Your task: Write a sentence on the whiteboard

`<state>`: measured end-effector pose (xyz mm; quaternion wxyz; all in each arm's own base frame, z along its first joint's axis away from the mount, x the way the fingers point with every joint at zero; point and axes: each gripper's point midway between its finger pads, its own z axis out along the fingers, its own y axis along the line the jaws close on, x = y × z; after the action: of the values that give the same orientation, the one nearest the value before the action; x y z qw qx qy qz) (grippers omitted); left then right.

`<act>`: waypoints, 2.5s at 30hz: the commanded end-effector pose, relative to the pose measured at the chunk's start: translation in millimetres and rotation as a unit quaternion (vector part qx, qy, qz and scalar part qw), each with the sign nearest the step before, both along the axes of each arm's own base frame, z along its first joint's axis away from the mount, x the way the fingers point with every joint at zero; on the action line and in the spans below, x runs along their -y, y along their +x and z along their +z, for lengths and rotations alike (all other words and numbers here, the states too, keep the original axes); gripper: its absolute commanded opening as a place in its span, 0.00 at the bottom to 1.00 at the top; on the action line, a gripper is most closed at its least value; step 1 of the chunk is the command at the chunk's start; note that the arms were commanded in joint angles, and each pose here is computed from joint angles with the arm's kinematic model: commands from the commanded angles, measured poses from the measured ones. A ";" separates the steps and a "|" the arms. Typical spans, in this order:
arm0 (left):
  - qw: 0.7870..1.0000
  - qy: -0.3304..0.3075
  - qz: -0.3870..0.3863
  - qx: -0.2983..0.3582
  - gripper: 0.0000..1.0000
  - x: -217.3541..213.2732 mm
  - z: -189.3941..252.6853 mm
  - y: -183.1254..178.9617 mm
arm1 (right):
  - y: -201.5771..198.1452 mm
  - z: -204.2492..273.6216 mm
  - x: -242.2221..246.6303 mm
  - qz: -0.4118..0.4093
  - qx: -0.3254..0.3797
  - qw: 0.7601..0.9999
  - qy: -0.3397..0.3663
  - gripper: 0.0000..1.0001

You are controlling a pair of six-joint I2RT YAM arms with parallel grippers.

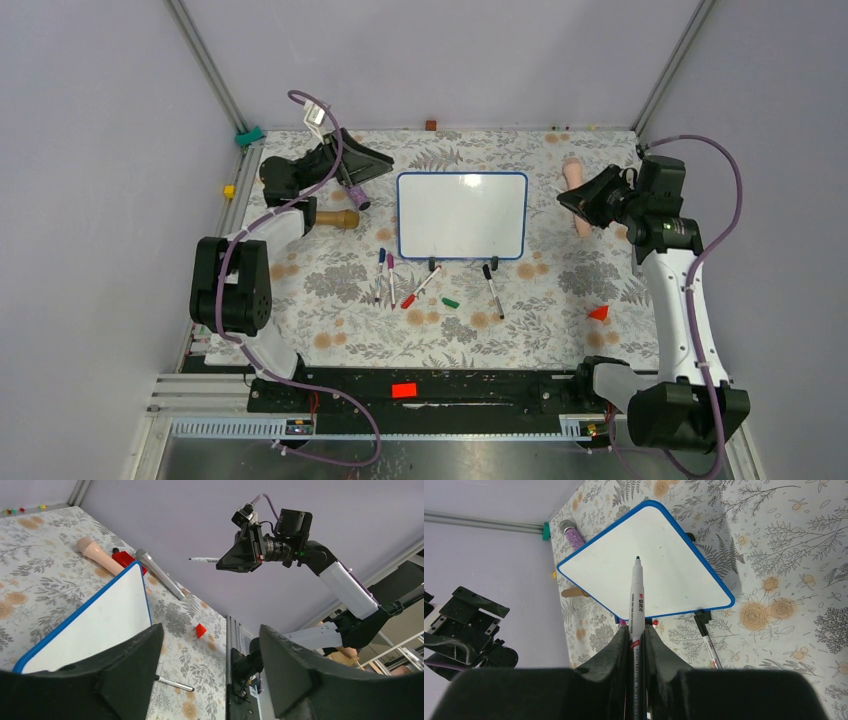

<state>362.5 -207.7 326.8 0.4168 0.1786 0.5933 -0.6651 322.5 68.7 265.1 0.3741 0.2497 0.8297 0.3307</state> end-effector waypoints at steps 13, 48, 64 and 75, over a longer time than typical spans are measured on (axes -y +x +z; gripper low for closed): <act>0.997 0.018 -0.004 0.075 0.61 -13.1 -13.5 -17.5 | 1.0 27.0 2.4 0.006 0.039 0.999 -0.034 0.00; 0.999 0.025 0.012 0.041 0.71 -25.0 -51.8 32.4 | 53.1 91.5 -114.4 0.093 0.154 0.931 -0.317 0.00; 0.999 0.032 -0.020 0.036 0.67 -13.1 -66.3 61.9 | 67.5 101.6 -141.5 0.121 0.188 0.933 -0.282 0.00; 0.997 0.039 -0.045 0.040 0.64 3.9 -89.3 83.0 | 65.8 99.9 -162.5 0.171 0.202 0.928 -0.260 0.00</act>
<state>443.9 -204.6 231.4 0.3821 0.1958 0.6143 -0.6621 384.6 218.6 340.8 0.4993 -0.0582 0.8464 0.1757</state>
